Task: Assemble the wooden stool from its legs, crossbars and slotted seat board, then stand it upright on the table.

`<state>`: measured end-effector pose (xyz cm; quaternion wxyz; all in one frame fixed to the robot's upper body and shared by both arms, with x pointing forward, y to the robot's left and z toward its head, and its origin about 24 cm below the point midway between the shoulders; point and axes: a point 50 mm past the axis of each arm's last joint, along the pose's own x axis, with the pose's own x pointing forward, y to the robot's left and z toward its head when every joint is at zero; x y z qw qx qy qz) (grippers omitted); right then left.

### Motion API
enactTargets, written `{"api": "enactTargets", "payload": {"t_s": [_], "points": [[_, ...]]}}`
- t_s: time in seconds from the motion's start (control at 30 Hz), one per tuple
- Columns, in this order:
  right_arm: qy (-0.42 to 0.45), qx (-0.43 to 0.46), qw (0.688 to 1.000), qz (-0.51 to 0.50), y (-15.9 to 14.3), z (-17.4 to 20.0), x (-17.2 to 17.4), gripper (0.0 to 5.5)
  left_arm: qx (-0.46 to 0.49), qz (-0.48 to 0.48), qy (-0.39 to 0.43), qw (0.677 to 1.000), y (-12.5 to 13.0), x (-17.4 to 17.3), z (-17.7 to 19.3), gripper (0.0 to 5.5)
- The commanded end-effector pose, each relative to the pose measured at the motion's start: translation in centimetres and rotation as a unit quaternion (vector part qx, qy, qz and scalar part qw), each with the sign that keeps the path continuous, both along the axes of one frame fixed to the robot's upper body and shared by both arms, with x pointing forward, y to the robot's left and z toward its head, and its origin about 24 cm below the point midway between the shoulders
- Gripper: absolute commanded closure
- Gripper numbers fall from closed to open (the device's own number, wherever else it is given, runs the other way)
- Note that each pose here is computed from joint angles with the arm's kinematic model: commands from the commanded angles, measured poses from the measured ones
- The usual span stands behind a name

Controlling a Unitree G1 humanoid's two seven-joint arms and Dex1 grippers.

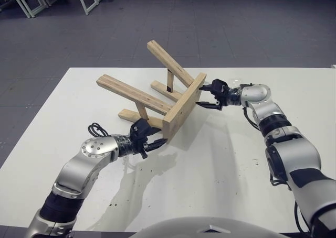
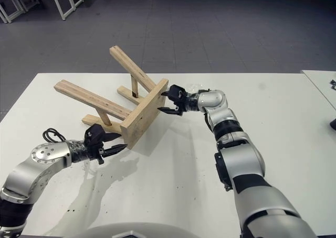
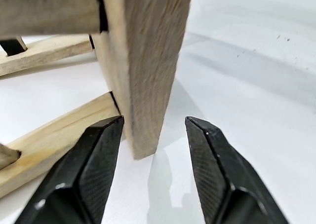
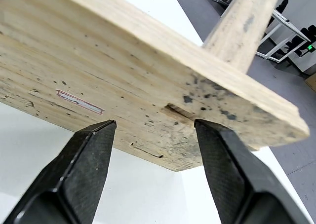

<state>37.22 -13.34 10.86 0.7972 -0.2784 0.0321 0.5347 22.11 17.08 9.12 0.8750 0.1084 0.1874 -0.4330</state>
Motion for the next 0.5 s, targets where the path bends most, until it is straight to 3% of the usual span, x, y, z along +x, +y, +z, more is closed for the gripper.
{"api": "enactTargets", "payload": {"t_s": [0.03, 0.27, 0.5], "points": [[0.022, 0.017, 0.999, -0.035, -3.1, -0.9, -1.1, 2.55, 0.010, 0.047, -0.006, 0.999, -0.8, -0.3, -0.2, 3.21], [0.026, 0.067, 0.991, -0.112, -6.1, 0.0, -3.3, 2.55, 0.026, 0.123, 0.014, 0.992, -3.2, -1.4, -1.8, 3.21], [0.057, 0.106, 0.976, -0.184, -7.0, -0.7, -6.3, 2.55, 0.014, 0.233, 0.010, 0.972, -3.7, 1.0, -2.4, 3.21]]}}
